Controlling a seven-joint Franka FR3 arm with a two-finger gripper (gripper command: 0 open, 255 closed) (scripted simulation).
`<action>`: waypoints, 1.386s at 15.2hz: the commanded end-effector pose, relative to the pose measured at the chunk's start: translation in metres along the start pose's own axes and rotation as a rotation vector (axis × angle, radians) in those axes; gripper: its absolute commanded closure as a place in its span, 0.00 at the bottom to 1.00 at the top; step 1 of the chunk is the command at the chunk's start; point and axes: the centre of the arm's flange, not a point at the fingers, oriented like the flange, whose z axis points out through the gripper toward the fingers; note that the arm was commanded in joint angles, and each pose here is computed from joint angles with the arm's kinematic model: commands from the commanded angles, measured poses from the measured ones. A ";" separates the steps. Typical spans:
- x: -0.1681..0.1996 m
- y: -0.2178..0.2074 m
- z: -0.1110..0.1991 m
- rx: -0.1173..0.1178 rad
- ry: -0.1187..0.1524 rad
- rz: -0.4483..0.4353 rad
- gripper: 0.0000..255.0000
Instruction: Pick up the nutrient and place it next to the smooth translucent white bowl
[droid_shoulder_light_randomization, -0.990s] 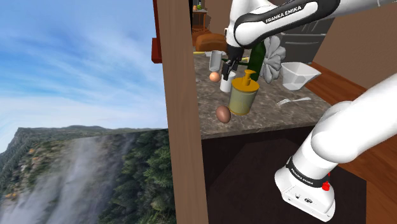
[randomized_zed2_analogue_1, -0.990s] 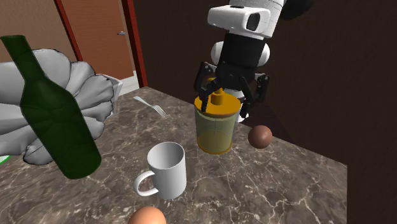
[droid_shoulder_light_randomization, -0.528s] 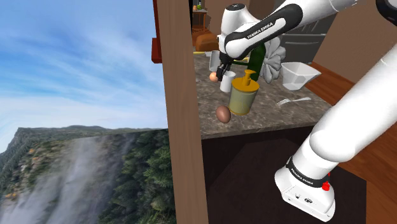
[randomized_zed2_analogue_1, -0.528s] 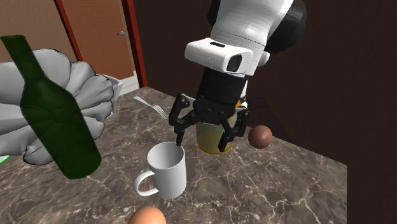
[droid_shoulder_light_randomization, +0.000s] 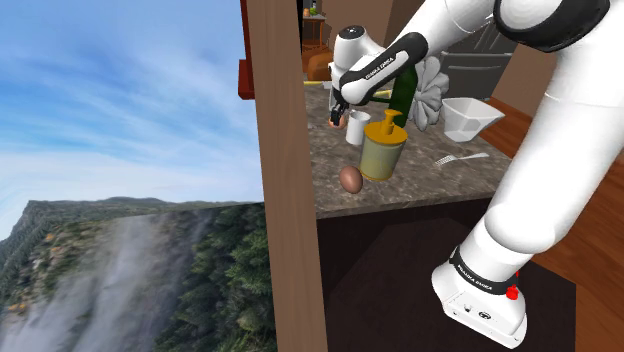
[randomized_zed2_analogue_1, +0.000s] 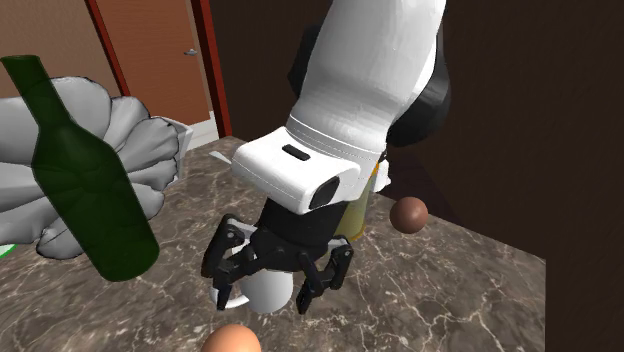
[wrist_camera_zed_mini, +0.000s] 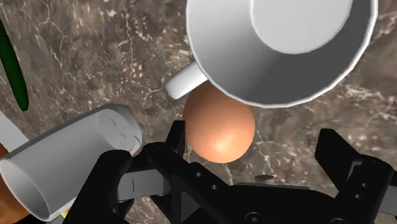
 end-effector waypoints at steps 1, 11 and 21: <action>0.013 0.010 0.017 -0.027 0.012 -0.021 0.00; 0.018 0.013 0.061 -0.034 0.014 -0.026 0.00; 0.018 0.013 0.061 -0.034 0.014 -0.026 1.00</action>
